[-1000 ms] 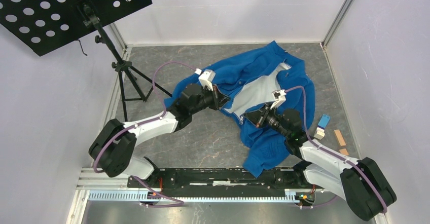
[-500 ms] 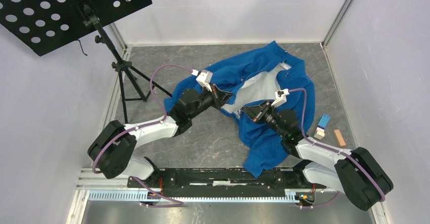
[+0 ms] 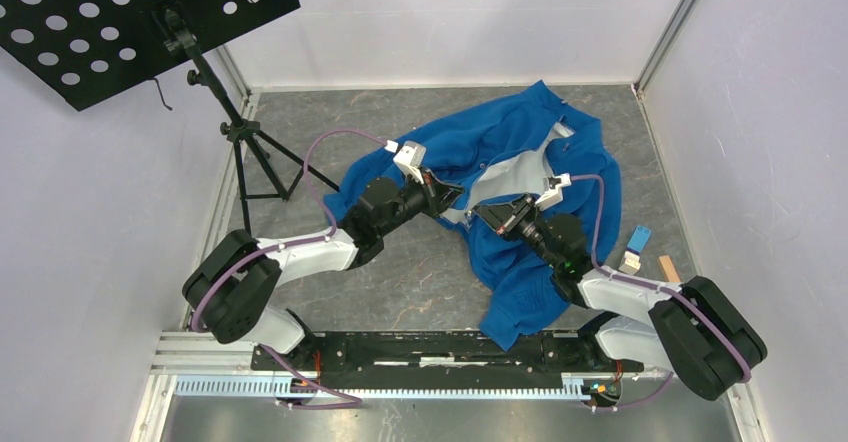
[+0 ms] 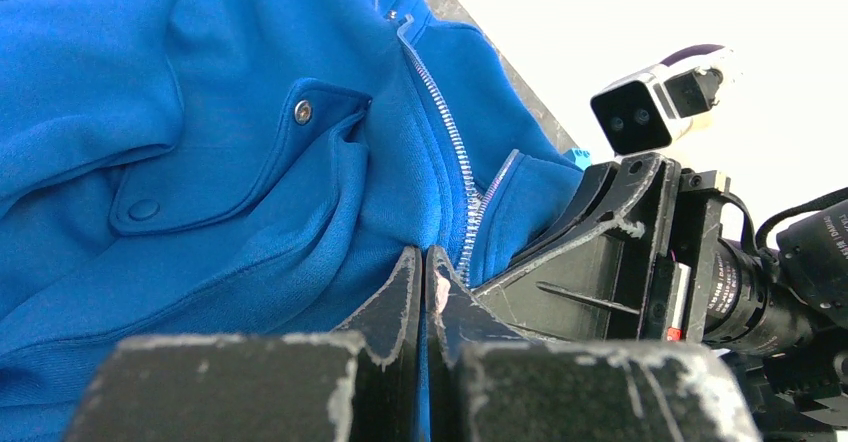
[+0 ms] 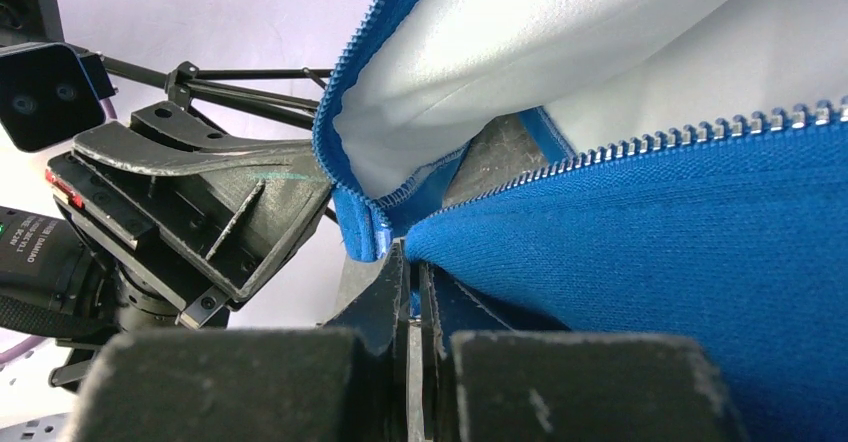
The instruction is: Zip up the jacket
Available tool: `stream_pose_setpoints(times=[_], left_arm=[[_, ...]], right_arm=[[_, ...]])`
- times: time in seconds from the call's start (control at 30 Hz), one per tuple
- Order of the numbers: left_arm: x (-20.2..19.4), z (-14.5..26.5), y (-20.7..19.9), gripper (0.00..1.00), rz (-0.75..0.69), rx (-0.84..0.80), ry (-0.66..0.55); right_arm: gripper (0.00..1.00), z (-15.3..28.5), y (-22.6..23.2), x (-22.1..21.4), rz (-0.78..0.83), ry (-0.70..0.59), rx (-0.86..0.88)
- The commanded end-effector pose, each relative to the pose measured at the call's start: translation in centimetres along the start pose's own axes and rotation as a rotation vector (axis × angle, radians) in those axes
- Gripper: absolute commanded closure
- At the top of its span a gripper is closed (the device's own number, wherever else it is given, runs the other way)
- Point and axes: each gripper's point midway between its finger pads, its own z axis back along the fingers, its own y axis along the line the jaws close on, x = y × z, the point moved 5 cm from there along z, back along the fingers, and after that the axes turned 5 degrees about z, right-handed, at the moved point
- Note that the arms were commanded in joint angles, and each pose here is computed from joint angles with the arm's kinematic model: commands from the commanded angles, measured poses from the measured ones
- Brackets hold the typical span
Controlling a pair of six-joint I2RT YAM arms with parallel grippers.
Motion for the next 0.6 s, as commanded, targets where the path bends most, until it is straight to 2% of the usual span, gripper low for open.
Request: stream_pose_setpoints(times=[0.0, 0.57], left_arm=[[2.5, -0.69, -2.02, 0.98, -0.009, -0.074, -0.096], [2.81, -0.38, -2.29, 0.98, -0.024, -0.076, -0.109]], right_arm=[[1.0, -1.12, 2.6, 1.75, -0.015, -0.065, 0.097], [1.0, -1.65, 2.45, 1.71, -0.029, -0.06, 0.087]])
